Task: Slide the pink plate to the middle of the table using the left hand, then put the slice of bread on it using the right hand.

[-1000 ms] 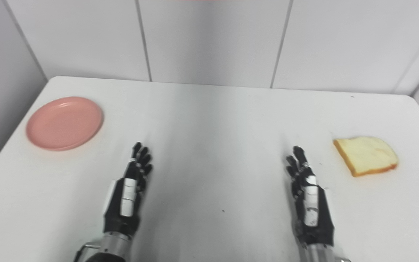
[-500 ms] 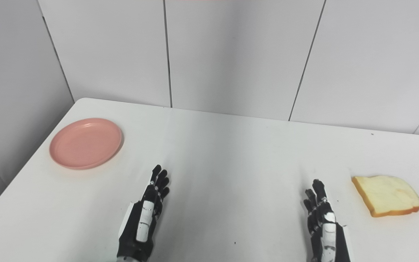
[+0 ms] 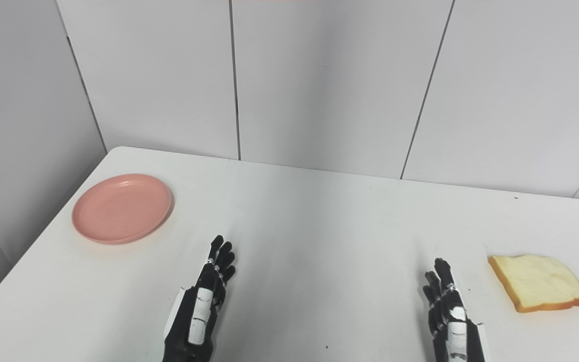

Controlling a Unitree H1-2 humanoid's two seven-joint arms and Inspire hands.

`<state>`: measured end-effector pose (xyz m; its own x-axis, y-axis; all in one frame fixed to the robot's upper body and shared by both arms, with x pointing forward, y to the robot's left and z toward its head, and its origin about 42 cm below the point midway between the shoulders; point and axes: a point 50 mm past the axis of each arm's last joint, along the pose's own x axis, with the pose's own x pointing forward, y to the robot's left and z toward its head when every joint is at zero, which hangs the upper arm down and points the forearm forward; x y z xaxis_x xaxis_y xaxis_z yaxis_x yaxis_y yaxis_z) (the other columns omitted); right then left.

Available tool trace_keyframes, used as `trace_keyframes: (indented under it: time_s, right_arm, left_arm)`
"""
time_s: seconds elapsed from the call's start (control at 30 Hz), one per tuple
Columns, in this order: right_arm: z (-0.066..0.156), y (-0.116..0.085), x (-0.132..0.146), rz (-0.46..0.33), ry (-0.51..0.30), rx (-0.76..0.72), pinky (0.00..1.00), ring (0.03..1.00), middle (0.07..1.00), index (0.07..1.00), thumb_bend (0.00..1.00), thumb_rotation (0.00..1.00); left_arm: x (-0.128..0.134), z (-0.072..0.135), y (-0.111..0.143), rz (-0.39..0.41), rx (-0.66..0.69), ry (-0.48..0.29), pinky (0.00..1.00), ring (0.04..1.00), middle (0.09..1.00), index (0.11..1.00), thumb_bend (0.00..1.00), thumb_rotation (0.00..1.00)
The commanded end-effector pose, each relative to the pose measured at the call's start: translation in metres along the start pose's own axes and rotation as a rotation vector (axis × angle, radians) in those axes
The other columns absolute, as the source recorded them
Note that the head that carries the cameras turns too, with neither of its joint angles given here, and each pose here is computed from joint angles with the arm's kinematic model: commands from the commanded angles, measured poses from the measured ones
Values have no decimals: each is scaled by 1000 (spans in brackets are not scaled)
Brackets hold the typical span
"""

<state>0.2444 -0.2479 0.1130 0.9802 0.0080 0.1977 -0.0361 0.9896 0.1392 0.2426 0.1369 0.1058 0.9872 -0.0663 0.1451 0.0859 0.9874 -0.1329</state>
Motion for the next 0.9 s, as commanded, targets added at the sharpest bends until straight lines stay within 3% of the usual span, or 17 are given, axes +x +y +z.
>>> trace_keyframes:
  time_s: [0.0,0.2,0.4,0.57,0.67,0.87]
  right_arm:
    - [-37,-21,-23,-44,136,-31,1000,976,991,940,832,1000]
    - [-36,-16,-22,-43,137,-26,1000,979,992,941,825,1000]
    - [-39,-9,-19,-33,137,-22,1000,981,988,933,803,1000]
    - [-40,-5,-19,-30,137,-30,1000,975,987,925,816,1000]
    - [-40,-2,-20,-29,138,-24,1000,975,985,923,815,1000]
    - [-40,1,-21,-31,136,-19,997,966,977,921,799,1000]
  left_arm:
    - [-7,-16,2,1,-5,46,1000,1000,1000,1000,759,973]
    - [-6,-12,6,0,6,29,1000,1000,1000,1000,767,975]
    - [-2,10,12,1,-14,-45,1000,1000,1000,1000,850,959]
    - [18,43,24,15,-40,-139,1000,991,1000,1000,913,923]
    - [31,59,33,26,-52,-183,1000,985,991,988,898,925]
    - [63,78,65,43,-64,-218,1000,996,983,978,938,922]
